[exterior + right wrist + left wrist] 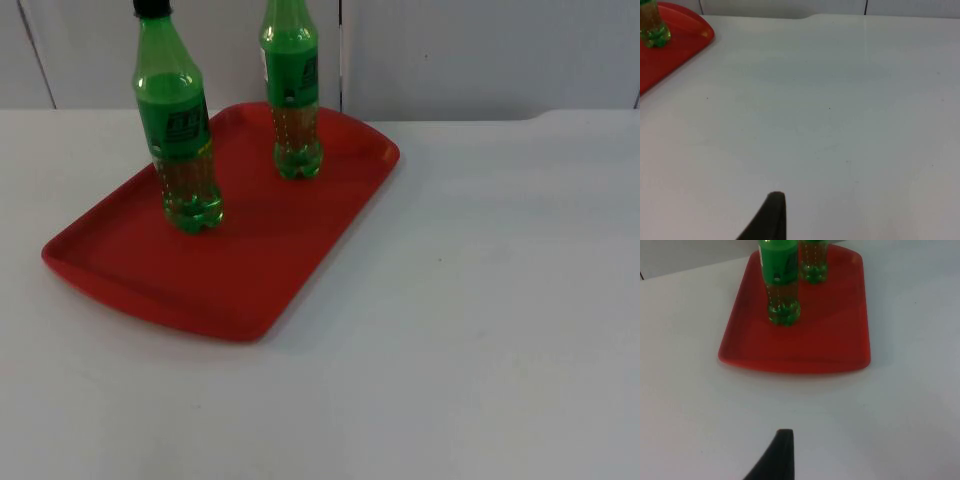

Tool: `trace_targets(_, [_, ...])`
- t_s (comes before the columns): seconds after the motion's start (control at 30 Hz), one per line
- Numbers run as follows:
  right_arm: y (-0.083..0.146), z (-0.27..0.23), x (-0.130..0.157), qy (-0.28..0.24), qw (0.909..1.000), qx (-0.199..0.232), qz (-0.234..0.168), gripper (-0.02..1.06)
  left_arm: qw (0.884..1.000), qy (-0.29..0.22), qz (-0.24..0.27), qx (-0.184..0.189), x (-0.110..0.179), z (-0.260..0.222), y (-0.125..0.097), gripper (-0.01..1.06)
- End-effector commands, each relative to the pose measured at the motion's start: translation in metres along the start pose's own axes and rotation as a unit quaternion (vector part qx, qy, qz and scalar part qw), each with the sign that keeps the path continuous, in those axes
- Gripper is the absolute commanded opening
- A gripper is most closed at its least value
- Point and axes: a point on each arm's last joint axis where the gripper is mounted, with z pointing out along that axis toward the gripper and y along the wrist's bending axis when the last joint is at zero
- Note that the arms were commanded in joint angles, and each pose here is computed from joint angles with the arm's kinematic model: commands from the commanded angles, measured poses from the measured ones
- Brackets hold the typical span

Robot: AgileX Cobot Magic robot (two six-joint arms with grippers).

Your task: Place the bottle upright on the tray.

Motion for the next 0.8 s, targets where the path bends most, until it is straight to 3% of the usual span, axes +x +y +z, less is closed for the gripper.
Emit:
trace_targets(0.0, [0.0003,-0.0008,0.0000,-0.002,1.0000,0.002,0.000,1.05,1.000,-0.001,0.001,0.005,0.0010,0.0007,-0.0003,1.05])
trace_targets(0.3, [0.0003,-0.0008,0.0000,-0.002,1.0000,0.002,0.000,1.05,1.000,-0.001,-0.001,0.000,0.0010,0.0006,-0.0004,1.05])
trace_targets(0.77, [0.0003,-0.0008,0.0000,-0.002,1.0000,0.002,0.000,1.05,0.996,-0.002,-0.040,-0.074,0.0012,0.0003,-0.0012,1.05])
